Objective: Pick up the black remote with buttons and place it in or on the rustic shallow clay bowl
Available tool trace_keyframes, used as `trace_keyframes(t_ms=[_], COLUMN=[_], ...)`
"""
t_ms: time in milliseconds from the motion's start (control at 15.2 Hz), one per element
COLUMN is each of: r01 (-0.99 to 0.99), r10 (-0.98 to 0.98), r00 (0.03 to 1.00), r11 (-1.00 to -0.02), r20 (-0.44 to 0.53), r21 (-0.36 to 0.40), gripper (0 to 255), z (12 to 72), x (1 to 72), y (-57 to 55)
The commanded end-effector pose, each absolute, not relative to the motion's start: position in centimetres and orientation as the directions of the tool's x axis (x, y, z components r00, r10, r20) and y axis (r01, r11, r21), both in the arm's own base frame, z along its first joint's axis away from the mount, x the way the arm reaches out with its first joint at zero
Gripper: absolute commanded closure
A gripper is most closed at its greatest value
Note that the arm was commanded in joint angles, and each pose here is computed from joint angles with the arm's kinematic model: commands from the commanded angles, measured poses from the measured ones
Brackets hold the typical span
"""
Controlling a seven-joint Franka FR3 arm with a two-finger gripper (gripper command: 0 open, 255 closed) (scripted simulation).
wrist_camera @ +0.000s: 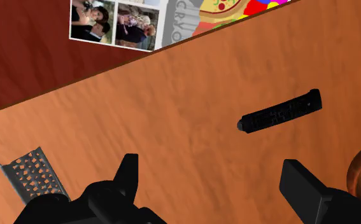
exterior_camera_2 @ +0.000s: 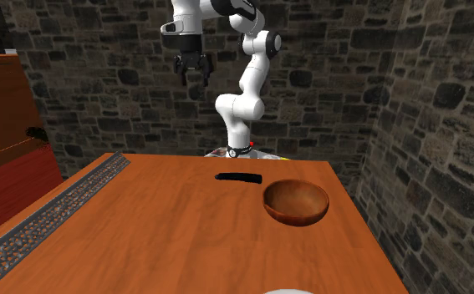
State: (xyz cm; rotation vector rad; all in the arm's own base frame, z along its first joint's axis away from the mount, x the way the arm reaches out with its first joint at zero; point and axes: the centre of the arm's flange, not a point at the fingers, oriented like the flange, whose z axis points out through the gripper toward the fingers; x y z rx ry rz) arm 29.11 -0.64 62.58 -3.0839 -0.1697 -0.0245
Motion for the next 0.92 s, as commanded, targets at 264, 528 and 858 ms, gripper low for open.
trace_keyframes(t_ms=[264, 528, 858], r01=[-0.079, -0.264, -0.482], r10=[-0.079, -0.264, -0.482], r00=[0.997, 0.964, 0.876], r11=[-0.996, -0.964, -0.876], r20=[0.004, -0.008, -0.019], r21=[-0.04, -0.026, -0.006], gripper=[0, 0, 0], z=[58.6, 54.7, 49.7], x=[28.1, 27.7, 28.2], y=[2.9, 6.5, 11.0])
